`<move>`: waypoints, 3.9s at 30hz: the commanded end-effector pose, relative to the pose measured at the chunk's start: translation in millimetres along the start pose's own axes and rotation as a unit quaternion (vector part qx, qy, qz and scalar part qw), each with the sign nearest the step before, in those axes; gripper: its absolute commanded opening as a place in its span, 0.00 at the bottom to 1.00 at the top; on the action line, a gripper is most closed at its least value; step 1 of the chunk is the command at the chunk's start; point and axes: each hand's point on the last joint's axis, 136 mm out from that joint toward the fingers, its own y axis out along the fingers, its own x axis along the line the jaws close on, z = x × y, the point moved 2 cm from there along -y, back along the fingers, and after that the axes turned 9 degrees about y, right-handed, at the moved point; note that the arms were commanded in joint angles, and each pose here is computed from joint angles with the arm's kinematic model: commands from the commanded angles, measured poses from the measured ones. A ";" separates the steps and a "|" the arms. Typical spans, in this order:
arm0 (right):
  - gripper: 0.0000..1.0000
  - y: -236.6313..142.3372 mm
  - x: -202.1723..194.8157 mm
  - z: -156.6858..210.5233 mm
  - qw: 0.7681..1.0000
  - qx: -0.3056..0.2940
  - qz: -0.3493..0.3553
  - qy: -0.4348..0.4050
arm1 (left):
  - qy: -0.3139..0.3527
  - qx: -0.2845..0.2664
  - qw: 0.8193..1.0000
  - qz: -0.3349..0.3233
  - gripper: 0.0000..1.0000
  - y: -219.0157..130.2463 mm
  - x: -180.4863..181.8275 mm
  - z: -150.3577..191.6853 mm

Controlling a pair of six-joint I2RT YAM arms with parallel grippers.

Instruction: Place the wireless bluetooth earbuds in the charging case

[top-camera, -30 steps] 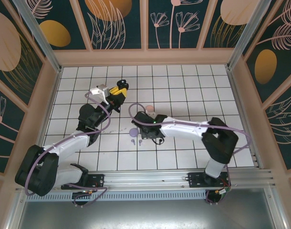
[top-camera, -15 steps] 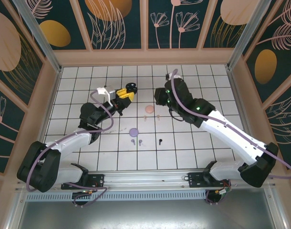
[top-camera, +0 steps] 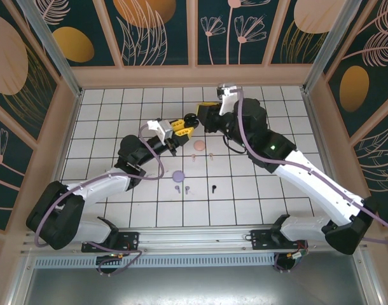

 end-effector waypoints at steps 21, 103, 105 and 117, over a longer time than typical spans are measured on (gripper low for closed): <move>0.16 2.8 20.3 25.5 0.996 -0.012 -0.084 -0.015 | 0.076 -0.052 0.996 -0.003 0.00 6.4 -1.8 -30.1; 0.57 -60.3 -148.8 186.6 0.912 0.167 0.302 0.222 | 0.039 -0.043 0.998 -0.028 0.00 -6.7 -5.9 -21.9; 0.55 -60.1 -158.2 213.9 0.895 0.196 0.326 0.234 | 0.038 -0.043 0.998 -0.030 0.00 -8.6 -6.4 -21.9; 0.47 -51.8 -165.4 298.5 0.845 0.284 0.383 0.242 | 0.037 -0.040 0.998 -0.035 0.00 -16.1 -8.2 -19.8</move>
